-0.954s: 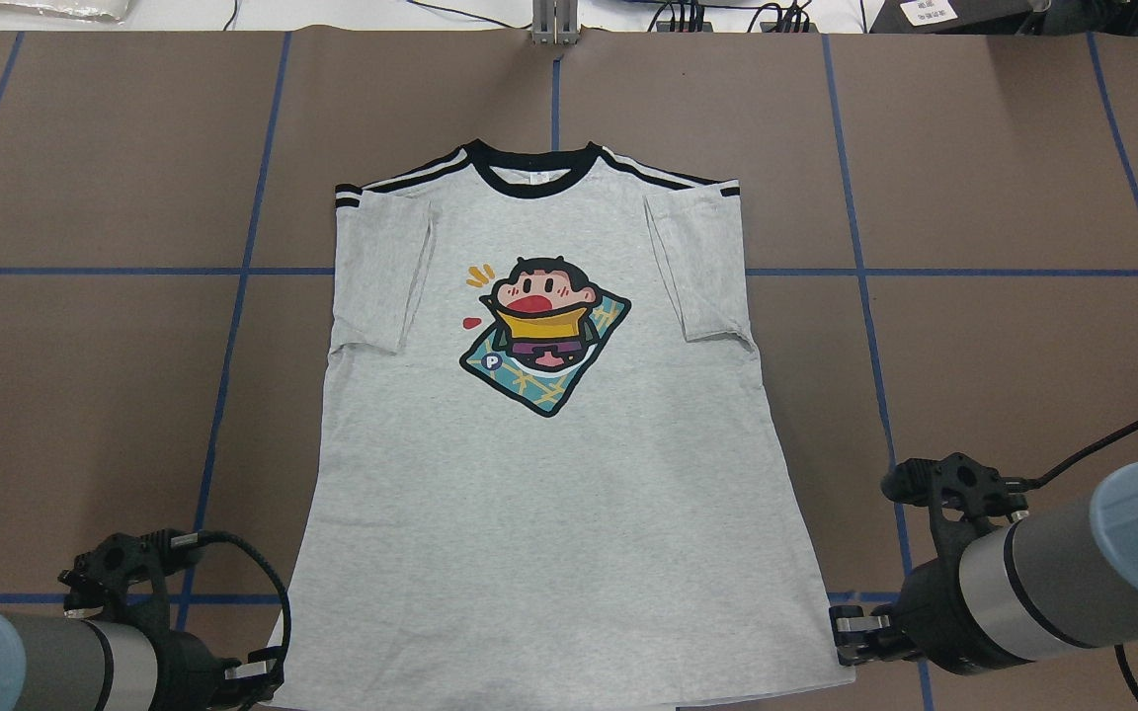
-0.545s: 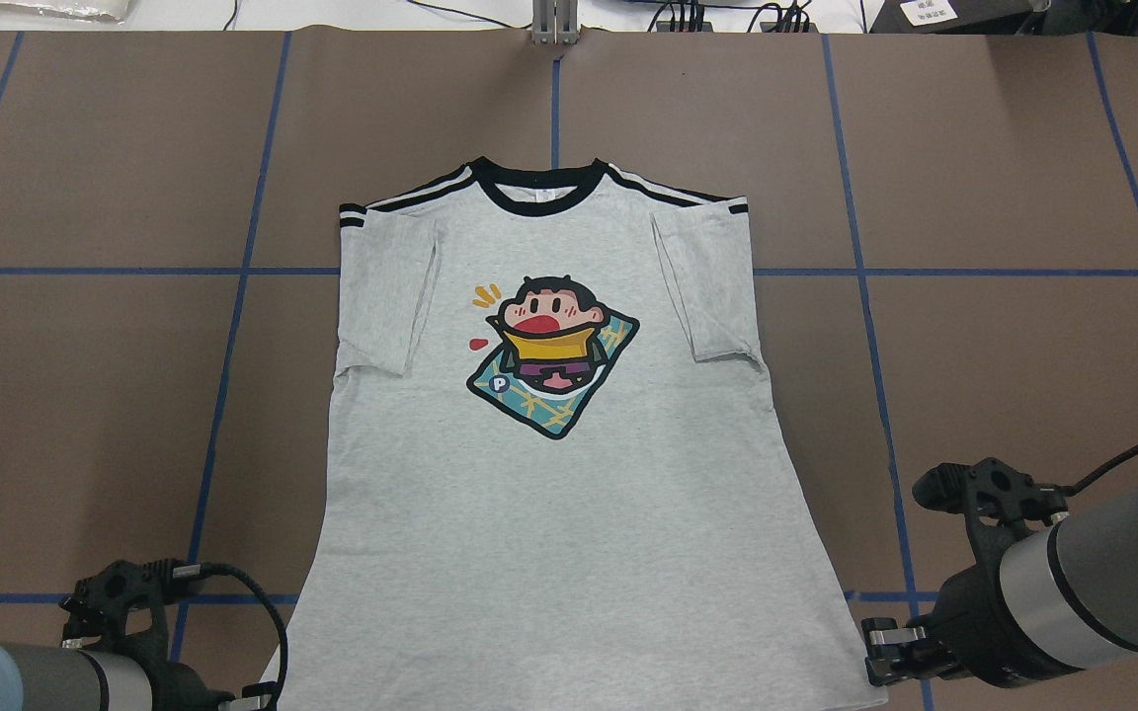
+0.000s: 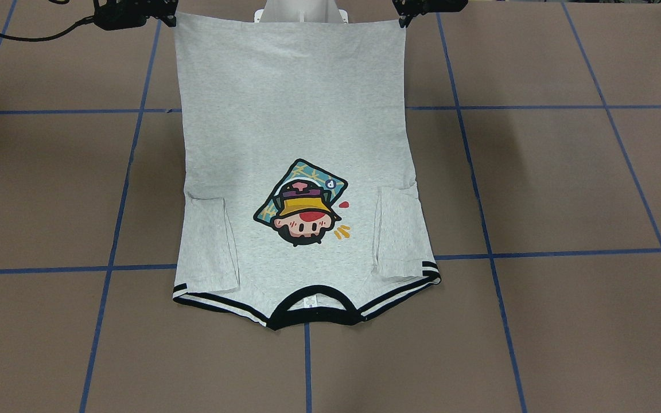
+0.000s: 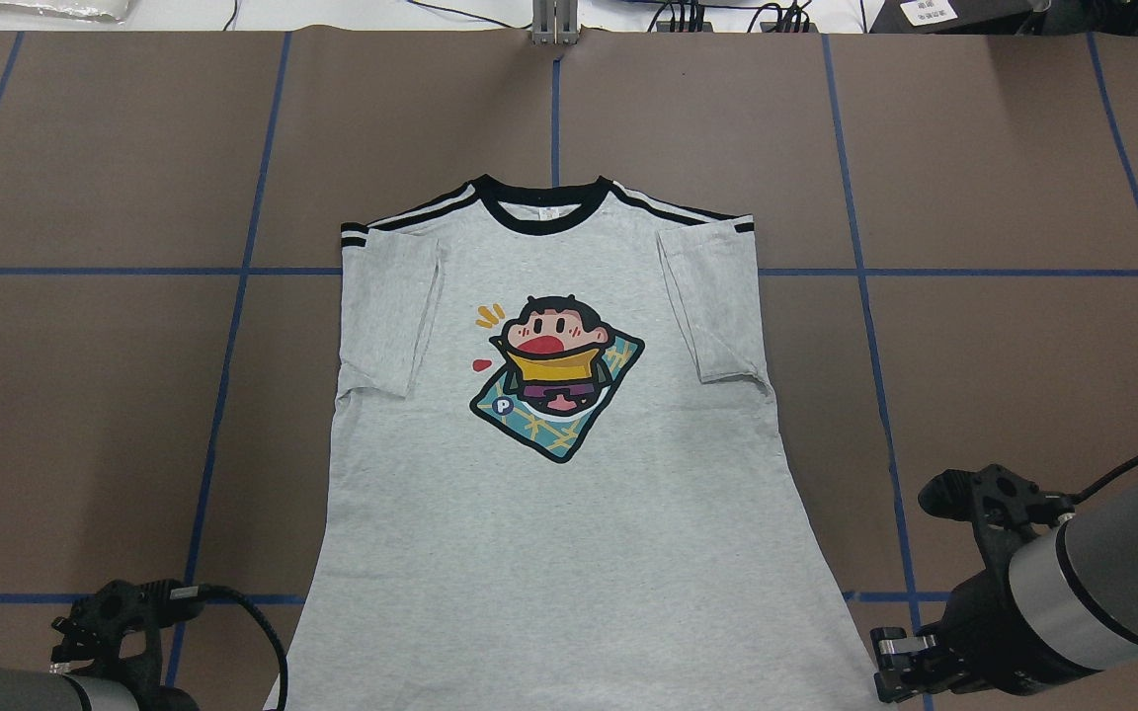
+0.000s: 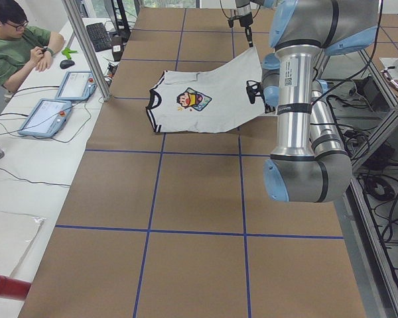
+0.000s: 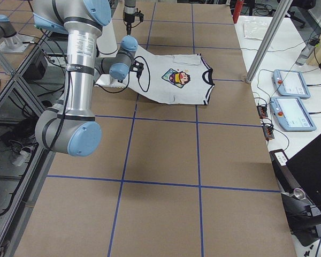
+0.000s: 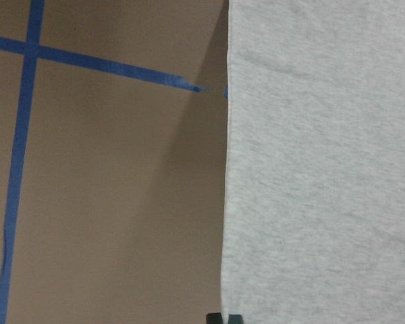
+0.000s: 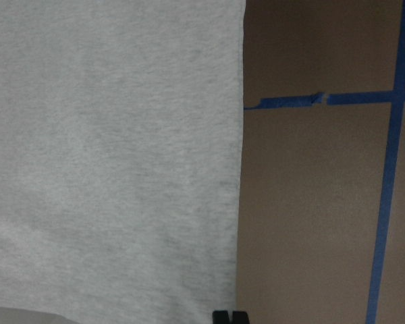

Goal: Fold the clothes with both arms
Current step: 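Grasp the hem corners with both grippers and pull them toward the robot, then lift the hem with both grippers and carry it over toward the collar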

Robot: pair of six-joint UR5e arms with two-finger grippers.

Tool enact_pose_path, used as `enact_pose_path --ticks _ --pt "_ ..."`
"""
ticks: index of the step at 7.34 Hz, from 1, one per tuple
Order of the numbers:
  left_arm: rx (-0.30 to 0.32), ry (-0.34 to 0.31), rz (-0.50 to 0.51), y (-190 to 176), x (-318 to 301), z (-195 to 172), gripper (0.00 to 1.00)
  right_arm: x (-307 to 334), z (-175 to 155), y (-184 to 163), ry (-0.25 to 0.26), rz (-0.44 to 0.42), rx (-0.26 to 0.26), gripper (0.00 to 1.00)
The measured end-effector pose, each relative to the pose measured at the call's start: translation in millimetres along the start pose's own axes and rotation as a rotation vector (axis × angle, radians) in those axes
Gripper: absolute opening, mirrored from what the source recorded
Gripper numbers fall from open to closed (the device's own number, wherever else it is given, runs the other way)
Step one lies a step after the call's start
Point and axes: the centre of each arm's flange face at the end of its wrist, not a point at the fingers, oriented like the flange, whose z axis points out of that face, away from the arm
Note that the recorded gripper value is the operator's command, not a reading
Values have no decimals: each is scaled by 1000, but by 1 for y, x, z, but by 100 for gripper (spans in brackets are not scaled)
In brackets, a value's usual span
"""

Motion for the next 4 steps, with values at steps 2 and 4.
enact_pose_path --ticks 2,4 --pt "42 23 -14 -25 2 -13 0 2 -15 -20 -20 16 57 0" --pt "130 58 -6 -70 4 -39 0 -3 -28 -54 -49 31 134 0"
